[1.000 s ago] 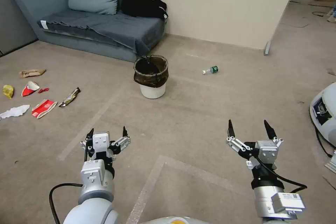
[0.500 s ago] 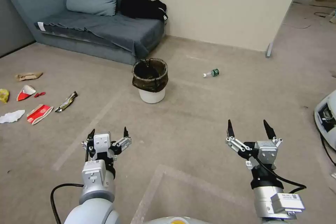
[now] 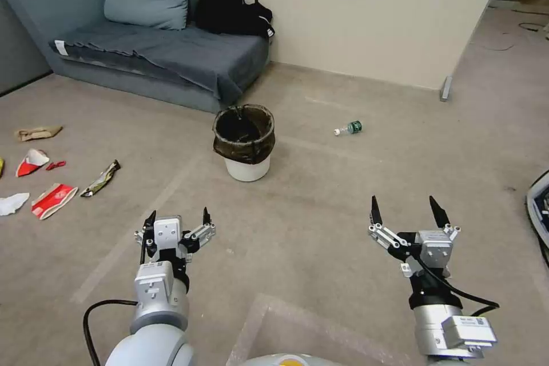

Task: Pick up the trash bin, then pick up the garbage from the floor and place it into the trash bin.

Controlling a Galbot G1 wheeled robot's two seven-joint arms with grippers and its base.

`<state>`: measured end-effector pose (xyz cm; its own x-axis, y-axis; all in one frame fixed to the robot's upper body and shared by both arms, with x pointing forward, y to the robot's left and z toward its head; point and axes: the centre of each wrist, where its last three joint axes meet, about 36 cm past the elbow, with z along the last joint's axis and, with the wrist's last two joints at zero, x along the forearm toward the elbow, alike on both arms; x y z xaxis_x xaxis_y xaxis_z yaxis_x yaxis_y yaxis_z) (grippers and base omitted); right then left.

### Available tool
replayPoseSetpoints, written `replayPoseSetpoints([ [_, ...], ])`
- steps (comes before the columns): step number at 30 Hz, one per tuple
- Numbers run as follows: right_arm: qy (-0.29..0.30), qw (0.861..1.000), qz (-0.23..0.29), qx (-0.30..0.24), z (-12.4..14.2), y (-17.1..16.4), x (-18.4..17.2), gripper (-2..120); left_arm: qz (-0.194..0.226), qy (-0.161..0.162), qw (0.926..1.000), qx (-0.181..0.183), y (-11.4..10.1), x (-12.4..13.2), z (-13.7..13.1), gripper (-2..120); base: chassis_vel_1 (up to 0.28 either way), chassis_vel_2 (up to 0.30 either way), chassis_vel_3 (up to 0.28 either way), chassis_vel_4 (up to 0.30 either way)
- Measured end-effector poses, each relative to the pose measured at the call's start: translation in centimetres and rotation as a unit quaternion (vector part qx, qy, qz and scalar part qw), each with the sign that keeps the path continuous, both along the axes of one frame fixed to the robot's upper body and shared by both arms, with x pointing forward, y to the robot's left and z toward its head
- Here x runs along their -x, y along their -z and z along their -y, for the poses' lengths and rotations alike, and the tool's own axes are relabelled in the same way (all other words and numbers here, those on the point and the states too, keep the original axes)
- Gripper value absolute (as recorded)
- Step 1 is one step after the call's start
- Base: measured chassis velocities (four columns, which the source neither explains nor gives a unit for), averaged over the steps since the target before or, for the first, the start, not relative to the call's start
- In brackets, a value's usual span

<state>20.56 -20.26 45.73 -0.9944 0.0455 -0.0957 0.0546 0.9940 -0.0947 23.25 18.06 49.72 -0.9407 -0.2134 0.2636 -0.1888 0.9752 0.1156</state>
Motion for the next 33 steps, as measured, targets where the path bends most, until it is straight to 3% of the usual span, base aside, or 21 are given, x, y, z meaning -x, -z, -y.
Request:
replayPoseSetpoints([
  [33, -0.004, 1.000, -0.003, -0.006, -0.16, 0.16, 0.07, 100, 0.000, 0.003, 1.0000, -0.002, -0.12, 0.19, 0.04, 100, -0.104, 0.102, 0.102, -0.100],
])
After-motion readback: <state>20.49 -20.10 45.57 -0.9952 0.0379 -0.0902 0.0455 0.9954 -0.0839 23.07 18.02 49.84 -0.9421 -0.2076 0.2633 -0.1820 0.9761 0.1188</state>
